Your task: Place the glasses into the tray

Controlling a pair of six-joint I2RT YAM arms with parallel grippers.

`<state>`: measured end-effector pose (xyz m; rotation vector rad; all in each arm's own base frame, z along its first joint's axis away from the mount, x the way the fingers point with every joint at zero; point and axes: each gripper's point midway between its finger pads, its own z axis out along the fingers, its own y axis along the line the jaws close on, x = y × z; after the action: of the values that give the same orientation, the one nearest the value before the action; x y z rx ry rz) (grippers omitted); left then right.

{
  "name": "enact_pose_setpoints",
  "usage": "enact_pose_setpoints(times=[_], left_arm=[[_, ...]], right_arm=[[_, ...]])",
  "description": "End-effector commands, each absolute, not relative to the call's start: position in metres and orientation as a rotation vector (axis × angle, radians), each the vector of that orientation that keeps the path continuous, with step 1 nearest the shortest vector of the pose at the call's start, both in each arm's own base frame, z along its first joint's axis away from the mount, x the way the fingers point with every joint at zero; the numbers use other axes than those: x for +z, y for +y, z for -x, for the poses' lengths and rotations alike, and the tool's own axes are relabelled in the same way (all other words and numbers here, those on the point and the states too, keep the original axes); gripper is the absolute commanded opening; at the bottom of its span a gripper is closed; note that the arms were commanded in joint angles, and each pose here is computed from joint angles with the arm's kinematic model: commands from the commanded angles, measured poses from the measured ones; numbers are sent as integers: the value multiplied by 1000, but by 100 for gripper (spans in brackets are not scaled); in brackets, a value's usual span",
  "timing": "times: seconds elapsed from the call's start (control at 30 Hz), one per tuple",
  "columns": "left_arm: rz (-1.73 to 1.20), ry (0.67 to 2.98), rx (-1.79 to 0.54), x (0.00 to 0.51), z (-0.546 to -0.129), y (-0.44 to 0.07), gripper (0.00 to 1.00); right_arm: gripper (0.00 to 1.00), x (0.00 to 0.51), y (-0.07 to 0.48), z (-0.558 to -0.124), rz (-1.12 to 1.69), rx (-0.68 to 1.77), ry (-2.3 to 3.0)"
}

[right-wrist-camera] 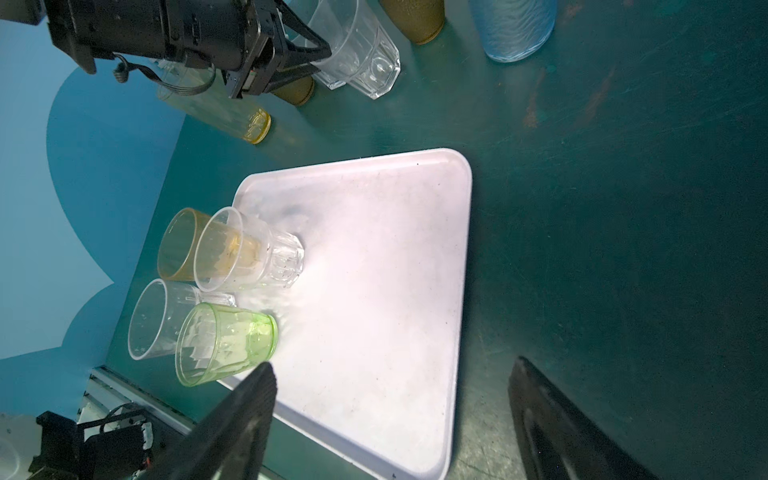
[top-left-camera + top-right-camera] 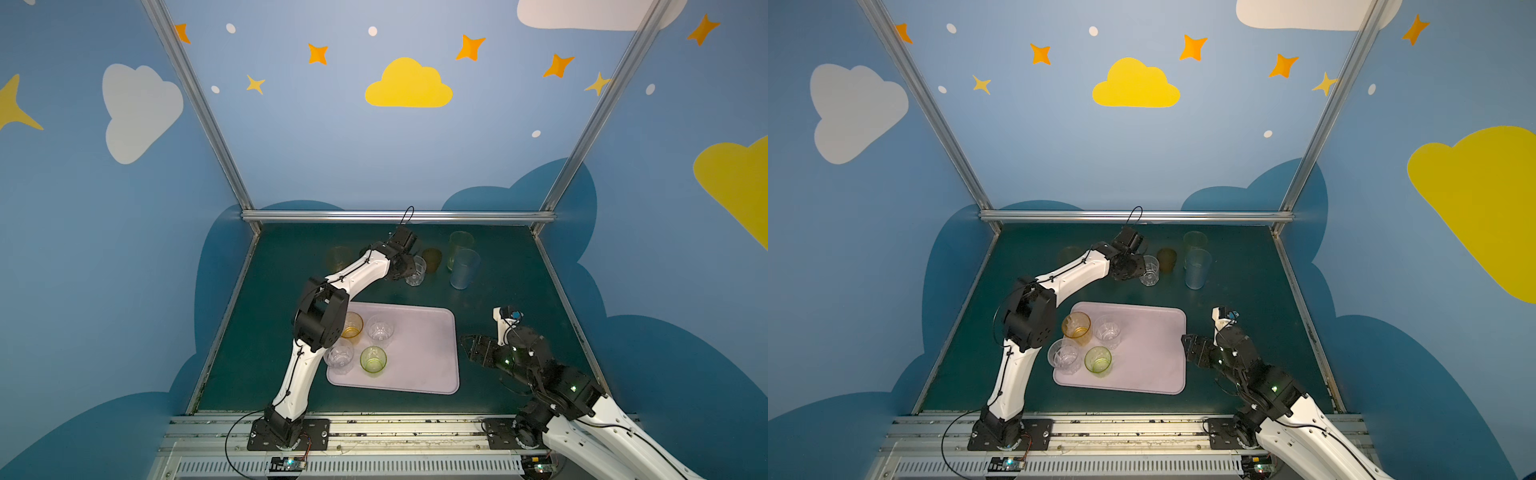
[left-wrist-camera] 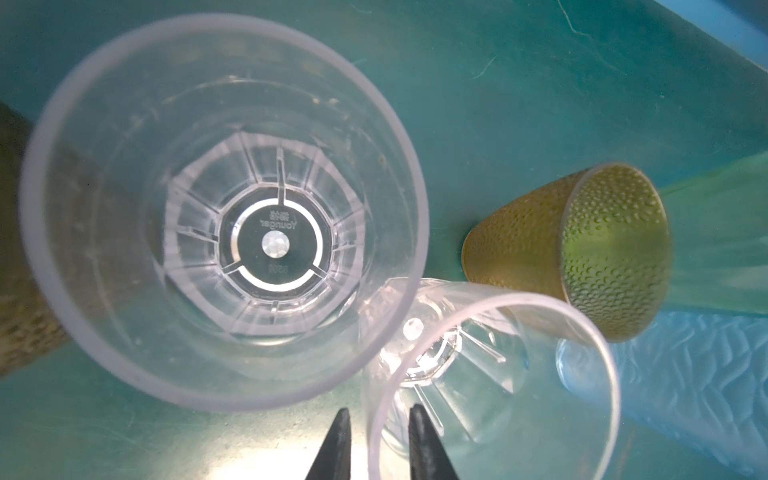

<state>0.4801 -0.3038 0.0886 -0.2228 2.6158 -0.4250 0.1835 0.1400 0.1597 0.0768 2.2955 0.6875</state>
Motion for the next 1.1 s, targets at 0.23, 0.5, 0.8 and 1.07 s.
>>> enact_pose_setpoints(times=[0.23,0.5,0.8,1.07], left_arm=[[199,2631,-413,91,-477,-303,9],[185,2631,-410,97,-473,-303,4],[174,2603,-433,113,-465,-302,4],[165,2564,-473,131,-449,-297,4]], right_arm=[[87,156,137,-182,-91,682,2303],[87,154,140,-183,-84,688,2313],[87,157,145,-182,-83,723,2321],[87,164,152,-184,-64,749,2323]])
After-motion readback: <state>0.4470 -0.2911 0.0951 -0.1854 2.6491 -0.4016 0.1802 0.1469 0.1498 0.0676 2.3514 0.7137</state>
